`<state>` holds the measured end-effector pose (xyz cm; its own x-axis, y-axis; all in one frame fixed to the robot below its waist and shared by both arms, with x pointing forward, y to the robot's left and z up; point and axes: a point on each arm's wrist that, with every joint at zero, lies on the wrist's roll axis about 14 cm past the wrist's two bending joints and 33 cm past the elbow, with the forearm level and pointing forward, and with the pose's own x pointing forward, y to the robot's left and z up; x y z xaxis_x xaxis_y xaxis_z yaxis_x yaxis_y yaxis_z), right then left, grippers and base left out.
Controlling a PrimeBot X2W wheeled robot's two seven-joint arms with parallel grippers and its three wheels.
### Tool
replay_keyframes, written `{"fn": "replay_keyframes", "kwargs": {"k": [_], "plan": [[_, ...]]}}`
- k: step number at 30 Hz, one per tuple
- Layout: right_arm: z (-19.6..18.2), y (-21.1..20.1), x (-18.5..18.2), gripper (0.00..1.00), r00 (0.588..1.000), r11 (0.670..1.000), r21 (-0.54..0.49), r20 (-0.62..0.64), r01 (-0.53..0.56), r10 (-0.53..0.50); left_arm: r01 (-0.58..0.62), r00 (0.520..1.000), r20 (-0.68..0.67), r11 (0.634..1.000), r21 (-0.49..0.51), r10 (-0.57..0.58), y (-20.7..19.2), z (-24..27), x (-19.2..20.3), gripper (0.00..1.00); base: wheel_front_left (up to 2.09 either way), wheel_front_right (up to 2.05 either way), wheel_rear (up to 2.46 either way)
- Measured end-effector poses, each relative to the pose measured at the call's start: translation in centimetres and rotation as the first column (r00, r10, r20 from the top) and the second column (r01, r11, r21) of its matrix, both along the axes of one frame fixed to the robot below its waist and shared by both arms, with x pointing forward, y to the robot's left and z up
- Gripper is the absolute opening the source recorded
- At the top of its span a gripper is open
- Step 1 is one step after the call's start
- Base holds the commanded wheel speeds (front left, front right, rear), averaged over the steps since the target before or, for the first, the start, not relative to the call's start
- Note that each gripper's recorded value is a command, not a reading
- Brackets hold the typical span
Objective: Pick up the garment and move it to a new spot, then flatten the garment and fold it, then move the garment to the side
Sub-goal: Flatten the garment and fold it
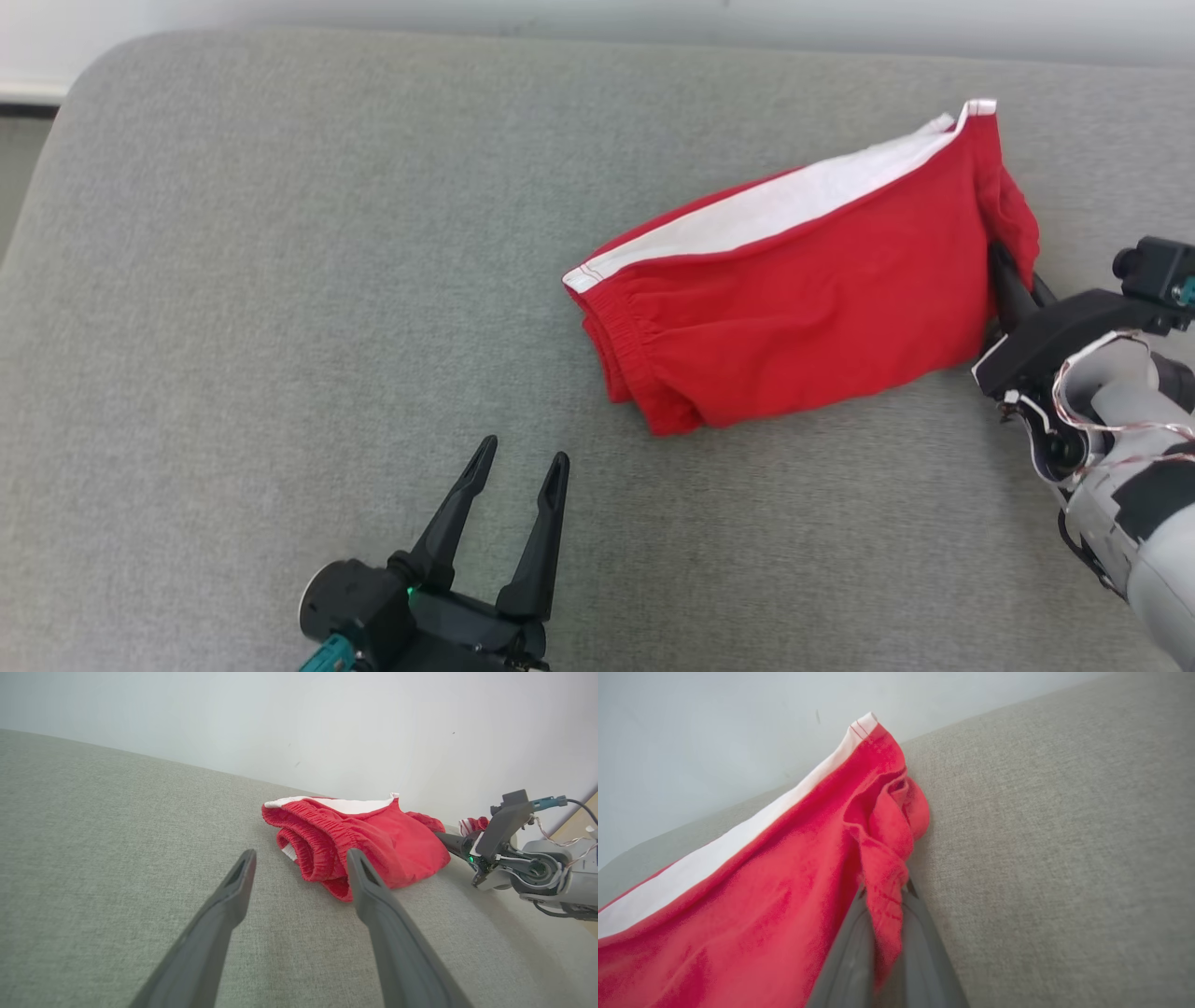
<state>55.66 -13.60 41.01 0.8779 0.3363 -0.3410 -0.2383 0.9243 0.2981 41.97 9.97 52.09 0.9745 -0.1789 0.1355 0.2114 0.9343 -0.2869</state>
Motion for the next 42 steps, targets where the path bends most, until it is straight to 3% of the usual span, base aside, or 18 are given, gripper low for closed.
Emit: {"fn": "replay_keyframes", "kwargs": {"k": [11, 17, 23, 31, 36, 38, 40, 42], "plan": [[1.4, -5.1, -4.9, 0.00, 0.992, 0.989, 0.073, 0.010, 0.126, -0.127, 0.038, 0.999, 0.020, 0.999, 0.000, -0.038, -1.5, 1.0, -1.6, 1.00, 0.00, 0.00, 0.00], [1.0, -9.1, -8.3, 0.00, 0.978, 0.977, 0.051, -0.011, 0.208, -0.208, 0.069, 0.997, 0.032, 0.998, -0.005, -0.069, -2.5, 1.6, -2.6, 1.00, 0.00, 0.00, 0.00], [3.3, -10.7, -8.4, 0.00, 0.971, 0.973, 0.045, 0.059, 0.228, -0.231, 0.105, 0.993, 0.050, 0.994, -0.012, -0.104, -3.6, 2.2, -2.9, 1.00, 0.00, 0.00, 0.00], [7.5, -7.4, -7.5, 0.00, 0.972, 0.996, 0.006, 0.218, 0.087, -0.086, 0.108, 0.993, 0.056, 0.994, -0.017, -0.107, -3.8, 2.5, -3.1, 1.00, 0.00, 0.00, 0.00], [7.8, -4.0, -8.5, 0.00, 0.968, 0.997, -0.066, 0.243, -0.046, 0.060, 0.107, 0.992, 0.062, 0.994, -0.020, -0.106, -3.8, 2.8, -3.3, 1.00, 0.00, 0.00, 0.00], [8.0, -2.4, -8.6, 0.00, 0.961, 0.990, -0.098, 0.244, -0.105, 0.126, 0.106, 0.993, 0.062, 0.994, -0.023, -0.105, -3.8, 2.8, -3.4, 1.00, 0.00, 0.00, 0.00], [8.3, 1.9, -9.1, 0.00, 0.935, 0.958, -0.150, 0.227, -0.244, 0.274, 0.103, 0.993, 0.060, 0.994, -0.027, -0.101, -3.7, 2.8, -3.5, 1.00, 0.00, 0.00, 0.00], [8.6, 3.8, -9.3, 0.00, 0.916, 0.938, -0.169, 0.222, -0.302, 0.335, 0.100, 0.993, 0.058, 0.995, -0.029, -0.099, -3.6, 2.8, -3.5, 1.00, 0.00, 0.00, 0.00]]}}
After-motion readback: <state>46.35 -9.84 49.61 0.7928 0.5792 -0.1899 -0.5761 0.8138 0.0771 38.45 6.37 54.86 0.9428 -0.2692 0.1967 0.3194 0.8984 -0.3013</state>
